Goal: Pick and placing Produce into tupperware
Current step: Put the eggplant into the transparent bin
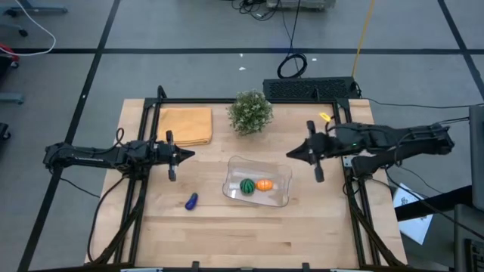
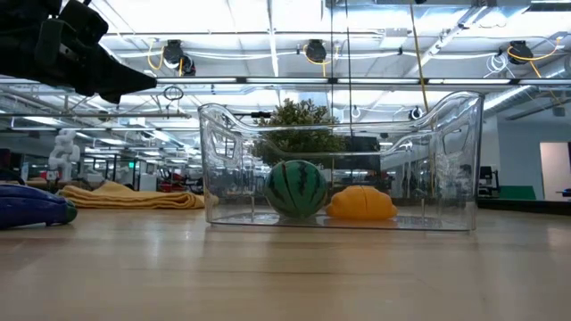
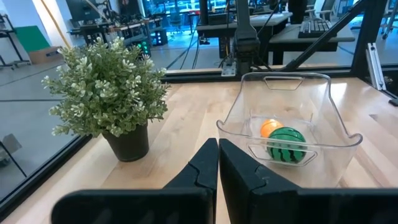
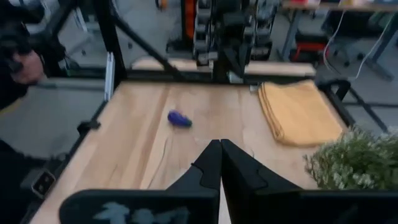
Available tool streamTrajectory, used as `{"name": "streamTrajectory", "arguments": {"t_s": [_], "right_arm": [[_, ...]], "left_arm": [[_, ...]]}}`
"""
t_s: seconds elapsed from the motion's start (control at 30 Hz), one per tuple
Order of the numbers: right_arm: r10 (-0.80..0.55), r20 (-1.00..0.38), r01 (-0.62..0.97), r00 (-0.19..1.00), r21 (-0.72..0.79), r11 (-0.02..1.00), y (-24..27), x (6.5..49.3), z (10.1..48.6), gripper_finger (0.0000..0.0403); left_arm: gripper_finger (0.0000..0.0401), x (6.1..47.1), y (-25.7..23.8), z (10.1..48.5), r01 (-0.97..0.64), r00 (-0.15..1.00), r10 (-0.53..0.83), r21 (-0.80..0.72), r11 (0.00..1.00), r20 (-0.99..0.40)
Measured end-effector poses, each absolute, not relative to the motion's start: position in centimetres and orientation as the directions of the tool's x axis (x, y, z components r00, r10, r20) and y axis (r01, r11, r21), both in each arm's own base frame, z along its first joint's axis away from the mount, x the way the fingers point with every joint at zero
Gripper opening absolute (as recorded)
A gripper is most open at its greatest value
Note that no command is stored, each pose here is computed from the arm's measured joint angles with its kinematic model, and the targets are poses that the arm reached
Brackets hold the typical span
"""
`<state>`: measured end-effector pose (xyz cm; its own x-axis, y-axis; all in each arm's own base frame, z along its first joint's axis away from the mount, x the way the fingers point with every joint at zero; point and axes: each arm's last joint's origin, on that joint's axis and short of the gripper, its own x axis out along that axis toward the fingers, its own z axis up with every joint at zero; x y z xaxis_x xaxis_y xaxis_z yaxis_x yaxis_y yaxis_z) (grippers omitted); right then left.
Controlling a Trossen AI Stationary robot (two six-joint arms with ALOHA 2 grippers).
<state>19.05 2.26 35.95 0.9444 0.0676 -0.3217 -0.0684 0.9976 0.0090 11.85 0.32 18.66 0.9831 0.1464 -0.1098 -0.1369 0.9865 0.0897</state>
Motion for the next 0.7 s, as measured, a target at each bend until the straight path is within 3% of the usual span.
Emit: {"name": "streamTrajectory", "arguments": {"t_s": [0.47, 0.7], "right_arm": [[0.129, -0.185, -0.115, 0.974, 0.083, 0.990, 2.0, 15.9, 31.2, 0.0000], [0.130, -0.097, -0.122, 0.987, 0.080, 0.989, 1.8, 14.4, 30.6, 0.0000]], "left_arm": [[0.0019, 11.8, 0.3, 18.7, -0.137, 0.983, 0.147, 0.093, 0.986, -0.109], [0.0019, 11.8, 0.3, 18.7, -0.137, 0.983, 0.147, 0.092, 0.986, -0.109]]}}
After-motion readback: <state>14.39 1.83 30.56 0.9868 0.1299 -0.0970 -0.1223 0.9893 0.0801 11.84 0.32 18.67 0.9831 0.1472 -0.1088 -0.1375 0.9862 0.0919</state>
